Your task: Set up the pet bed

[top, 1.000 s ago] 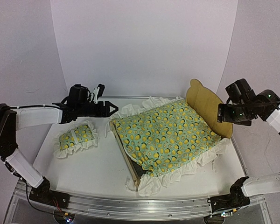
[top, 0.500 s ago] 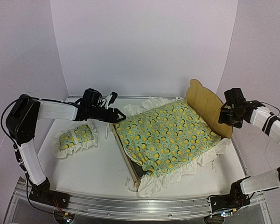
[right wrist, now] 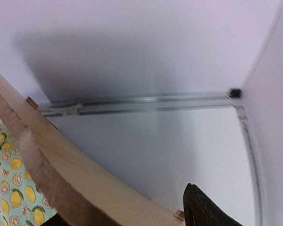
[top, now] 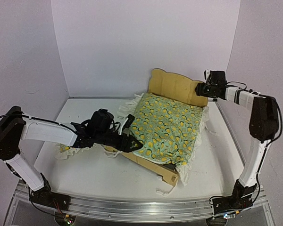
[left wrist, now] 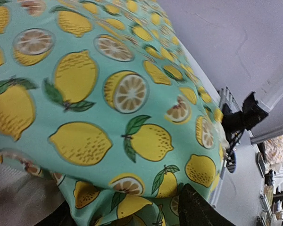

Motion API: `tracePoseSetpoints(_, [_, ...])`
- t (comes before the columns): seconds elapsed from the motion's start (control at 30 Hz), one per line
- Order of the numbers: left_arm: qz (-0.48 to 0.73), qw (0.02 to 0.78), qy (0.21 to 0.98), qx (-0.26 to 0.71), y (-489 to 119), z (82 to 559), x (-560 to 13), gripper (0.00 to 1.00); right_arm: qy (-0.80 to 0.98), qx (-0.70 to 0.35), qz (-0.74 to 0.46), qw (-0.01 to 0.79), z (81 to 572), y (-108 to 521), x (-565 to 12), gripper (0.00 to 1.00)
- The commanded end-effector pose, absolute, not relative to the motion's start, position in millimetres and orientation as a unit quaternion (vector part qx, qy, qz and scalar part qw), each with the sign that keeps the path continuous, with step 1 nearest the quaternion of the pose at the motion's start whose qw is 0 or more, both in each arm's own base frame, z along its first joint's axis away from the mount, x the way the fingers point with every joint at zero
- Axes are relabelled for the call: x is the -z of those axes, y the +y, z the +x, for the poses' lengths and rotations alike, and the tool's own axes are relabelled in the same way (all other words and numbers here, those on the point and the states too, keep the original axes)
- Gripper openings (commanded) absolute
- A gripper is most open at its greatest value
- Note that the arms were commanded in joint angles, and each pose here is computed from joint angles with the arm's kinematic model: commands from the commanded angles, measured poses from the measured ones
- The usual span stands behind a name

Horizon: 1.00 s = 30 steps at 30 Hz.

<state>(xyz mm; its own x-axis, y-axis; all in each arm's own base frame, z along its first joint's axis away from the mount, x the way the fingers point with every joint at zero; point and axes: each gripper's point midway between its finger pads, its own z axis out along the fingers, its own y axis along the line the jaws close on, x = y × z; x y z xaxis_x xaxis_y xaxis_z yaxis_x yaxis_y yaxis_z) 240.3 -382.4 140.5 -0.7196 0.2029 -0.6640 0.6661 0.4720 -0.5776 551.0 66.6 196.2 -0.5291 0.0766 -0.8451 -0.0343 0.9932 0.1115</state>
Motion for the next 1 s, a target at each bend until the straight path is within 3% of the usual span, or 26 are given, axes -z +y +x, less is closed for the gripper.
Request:
tracePoseSetpoints(0.0, [0.299,0.195,0.798,0.485,-419.3,173.0,-145.5,0.63,0.821,-0.237,-0.092,0.511,591.1,171.0,-242.2,0.67])
tracePoseSetpoints(0.13, [0.315,0.215,0.777,0.501,-418.2,160.7,-174.4,0.67,0.862,-0.185,-0.057,0.469,579.5,169.0,-263.7,0.86])
tracePoseSetpoints(0.27, [0.315,0.287,0.795,0.432,-381.8,183.3,-209.2,0.75,0.892,-0.088,-0.007,0.443,530.9,120.9,-292.0,0.98])
tracePoseSetpoints(0.43, [0.237,0.348,0.831,0.363,-301.7,253.5,-226.7,0.80,0.923,-0.053,0.010,0.381,451.2,93.2,-266.1,0.98])
tracePoseSetpoints(0.57, [0.168,0.358,0.849,0.351,-254.3,294.6,-215.2,0.85,0.934,-0.168,0.012,0.315,386.4,119.6,-220.7,0.98])
tracePoseSetpoints(0.67, [0.163,0.348,0.820,0.425,-261.0,303.7,-215.0,0.85,0.923,-0.271,0.017,0.272,352.9,146.4,-195.0,0.98])
tracePoseSetpoints(0.77, [0.150,0.314,0.800,0.488,-272.9,305.7,-202.0,0.82,0.922,-0.292,0.030,0.252,341.4,149.7,-171.4,0.98])
tracePoseSetpoints(0.97, [0.133,0.252,0.799,0.529,-286.9,291.2,-162.0,0.69,0.921,-0.318,0.043,0.220,351.4,159.2,-130.2,0.87])
